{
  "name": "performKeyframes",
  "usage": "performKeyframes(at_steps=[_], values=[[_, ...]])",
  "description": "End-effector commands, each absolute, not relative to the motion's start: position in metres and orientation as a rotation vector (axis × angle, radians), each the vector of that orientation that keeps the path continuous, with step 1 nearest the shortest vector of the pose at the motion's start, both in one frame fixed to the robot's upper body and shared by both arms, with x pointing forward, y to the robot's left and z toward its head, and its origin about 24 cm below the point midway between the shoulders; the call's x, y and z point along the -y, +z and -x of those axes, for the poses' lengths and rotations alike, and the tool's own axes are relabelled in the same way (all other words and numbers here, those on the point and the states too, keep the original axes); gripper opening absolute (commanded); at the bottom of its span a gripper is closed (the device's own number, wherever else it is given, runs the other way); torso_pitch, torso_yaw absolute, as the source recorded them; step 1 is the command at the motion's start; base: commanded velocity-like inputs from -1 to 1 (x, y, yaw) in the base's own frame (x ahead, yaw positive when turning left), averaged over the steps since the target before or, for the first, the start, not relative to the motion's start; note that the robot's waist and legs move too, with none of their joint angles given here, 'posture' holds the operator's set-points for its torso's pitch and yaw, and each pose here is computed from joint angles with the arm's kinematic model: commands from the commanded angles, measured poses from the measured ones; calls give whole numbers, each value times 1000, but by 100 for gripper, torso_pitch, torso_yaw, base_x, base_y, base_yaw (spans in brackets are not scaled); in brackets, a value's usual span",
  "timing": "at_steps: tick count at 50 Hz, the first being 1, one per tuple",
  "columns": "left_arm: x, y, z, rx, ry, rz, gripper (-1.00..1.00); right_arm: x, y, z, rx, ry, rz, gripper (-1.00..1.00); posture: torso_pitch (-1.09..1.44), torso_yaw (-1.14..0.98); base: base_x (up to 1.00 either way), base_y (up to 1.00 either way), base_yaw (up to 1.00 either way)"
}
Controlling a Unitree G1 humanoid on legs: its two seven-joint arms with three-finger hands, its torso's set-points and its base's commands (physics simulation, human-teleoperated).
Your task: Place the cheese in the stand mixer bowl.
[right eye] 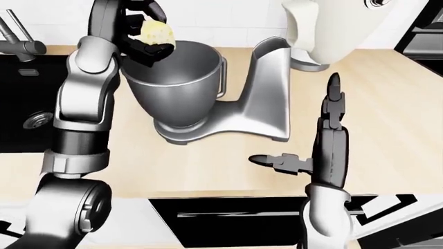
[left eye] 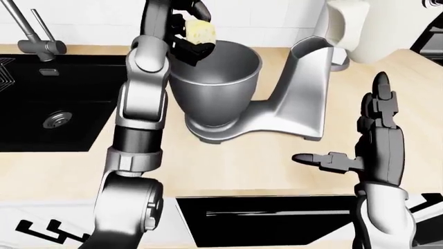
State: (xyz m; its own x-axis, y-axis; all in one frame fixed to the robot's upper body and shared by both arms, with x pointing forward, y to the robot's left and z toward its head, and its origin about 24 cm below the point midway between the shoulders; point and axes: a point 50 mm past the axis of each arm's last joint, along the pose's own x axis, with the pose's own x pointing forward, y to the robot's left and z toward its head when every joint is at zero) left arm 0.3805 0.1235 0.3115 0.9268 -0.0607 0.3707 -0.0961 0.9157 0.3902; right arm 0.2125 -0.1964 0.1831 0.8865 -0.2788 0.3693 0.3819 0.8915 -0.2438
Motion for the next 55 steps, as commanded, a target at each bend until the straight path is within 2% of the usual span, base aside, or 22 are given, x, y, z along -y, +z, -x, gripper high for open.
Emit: performKeyframes(at_steps=[1,17,19,20,21,22,24,25,42,55], values=[[-120,335,-372,499,26,-416,-100,195,195,-208,410,-354,329,100,0,0,0,0,0],[-119,335,-378,494,36,-420,-100,193,197,-207,418,-349,327,100,0,0,0,0,0],[-119,334,-379,492,38,-424,-69,193,196,-208,417,-347,327,100,0,0,0,0,0],[-120,333,-379,491,39,-423,-46,194,196,-207,418,-348,327,100,0,0,0,0,0],[-120,333,-379,491,39,-424,-19,194,196,-207,418,-348,326,100,0,0,0,0,0],[-120,333,-378,491,41,-425,38,193,196,-208,417,-348,326,100,0,0,0,0,0],[-121,334,-377,491,41,-421,93,193,195,-208,416,-347,327,100,0,0,0,0,0],[-122,335,-376,492,44,-419,100,193,196,-208,416,-347,327,100,0,0,0,0,0],[-128,344,-365,509,50,-389,100,195,196,-209,417,-347,328,100,0,0,0,0,0],[-144,358,-341,543,79,-350,100,193,196,-209,420,-344,327,100,0,0,0,0,0]])
